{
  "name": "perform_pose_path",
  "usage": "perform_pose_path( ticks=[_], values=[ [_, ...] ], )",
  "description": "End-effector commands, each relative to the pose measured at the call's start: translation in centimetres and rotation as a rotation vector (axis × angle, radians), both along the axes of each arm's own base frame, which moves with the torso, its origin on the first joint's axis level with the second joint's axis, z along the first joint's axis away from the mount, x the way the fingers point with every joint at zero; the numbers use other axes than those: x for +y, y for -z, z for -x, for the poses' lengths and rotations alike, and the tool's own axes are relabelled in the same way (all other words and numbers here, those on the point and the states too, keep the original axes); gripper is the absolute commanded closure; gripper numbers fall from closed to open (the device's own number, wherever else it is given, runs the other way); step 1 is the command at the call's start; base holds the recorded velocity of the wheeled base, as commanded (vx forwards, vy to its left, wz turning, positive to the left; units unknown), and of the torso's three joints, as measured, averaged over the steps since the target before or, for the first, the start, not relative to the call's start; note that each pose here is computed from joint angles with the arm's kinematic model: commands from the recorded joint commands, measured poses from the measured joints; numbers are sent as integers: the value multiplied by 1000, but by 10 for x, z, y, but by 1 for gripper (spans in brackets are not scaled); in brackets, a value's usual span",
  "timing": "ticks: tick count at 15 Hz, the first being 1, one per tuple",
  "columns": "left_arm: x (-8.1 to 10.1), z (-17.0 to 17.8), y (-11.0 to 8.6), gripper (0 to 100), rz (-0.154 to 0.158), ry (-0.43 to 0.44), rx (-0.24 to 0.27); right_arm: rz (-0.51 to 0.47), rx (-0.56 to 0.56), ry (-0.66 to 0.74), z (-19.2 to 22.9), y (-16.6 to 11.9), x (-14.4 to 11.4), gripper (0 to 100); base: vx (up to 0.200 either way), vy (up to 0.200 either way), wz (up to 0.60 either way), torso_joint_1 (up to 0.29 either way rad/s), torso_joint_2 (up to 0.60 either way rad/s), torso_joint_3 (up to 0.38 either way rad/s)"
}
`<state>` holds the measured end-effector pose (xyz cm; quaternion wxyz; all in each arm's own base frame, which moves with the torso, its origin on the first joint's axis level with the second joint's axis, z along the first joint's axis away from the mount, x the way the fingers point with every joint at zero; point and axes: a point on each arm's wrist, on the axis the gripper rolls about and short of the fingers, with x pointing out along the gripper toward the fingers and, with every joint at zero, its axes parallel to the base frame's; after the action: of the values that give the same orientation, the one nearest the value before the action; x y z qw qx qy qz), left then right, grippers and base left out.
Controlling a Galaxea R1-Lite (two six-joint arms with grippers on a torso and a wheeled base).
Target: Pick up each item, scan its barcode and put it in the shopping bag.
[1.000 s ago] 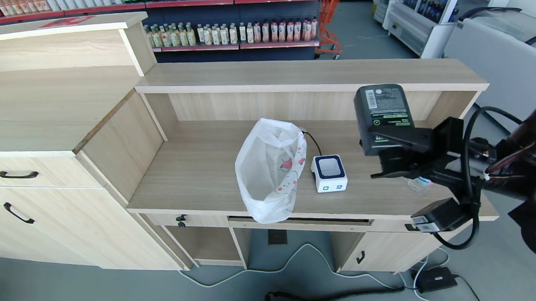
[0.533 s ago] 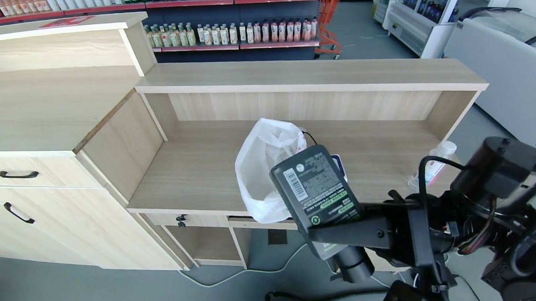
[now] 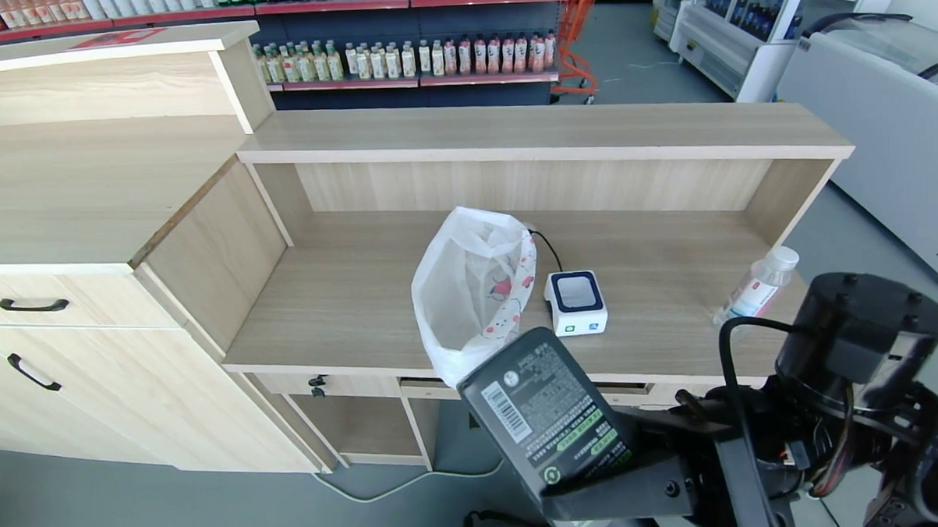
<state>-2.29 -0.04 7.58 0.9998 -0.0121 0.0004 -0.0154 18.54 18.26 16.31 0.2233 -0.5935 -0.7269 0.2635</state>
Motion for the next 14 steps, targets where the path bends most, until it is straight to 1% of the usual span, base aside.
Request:
perform_pose_path(
  ticks=[1,8,9,10,11,12,13,14],
  values=[
    [0,0,0,0,0,0,0,3,2,-19,4,1,3,100,0,0,0,0,0,0],
    [0,0,0,0,0,0,0,26,11,-38,10,3,6,100,0,0,0,0,0,0],
    [0,0,0,0,0,0,0,24,18,-30,8,1,5,100,0,0,0,0,0,0],
    [0,0,0,0,0,0,0,18,58,-17,5,-6,4,100,0,0,0,0,0,0],
    [0,0,0,0,0,0,0,1,126,51,-5,-17,3,100,0,0,0,0,0,0],
    [0,0,0,0,0,0,0,-49,267,255,-21,-35,-13,100,0,0,0,0,0,0],
    [0,0,0,0,0,0,0,-113,460,483,-34,-42,-43,100,0,0,0,0,0,0],
    [0,0,0,0,0,0,0,-198,680,676,-40,-40,-76,100,0,0,0,0,0,0]
  ],
)
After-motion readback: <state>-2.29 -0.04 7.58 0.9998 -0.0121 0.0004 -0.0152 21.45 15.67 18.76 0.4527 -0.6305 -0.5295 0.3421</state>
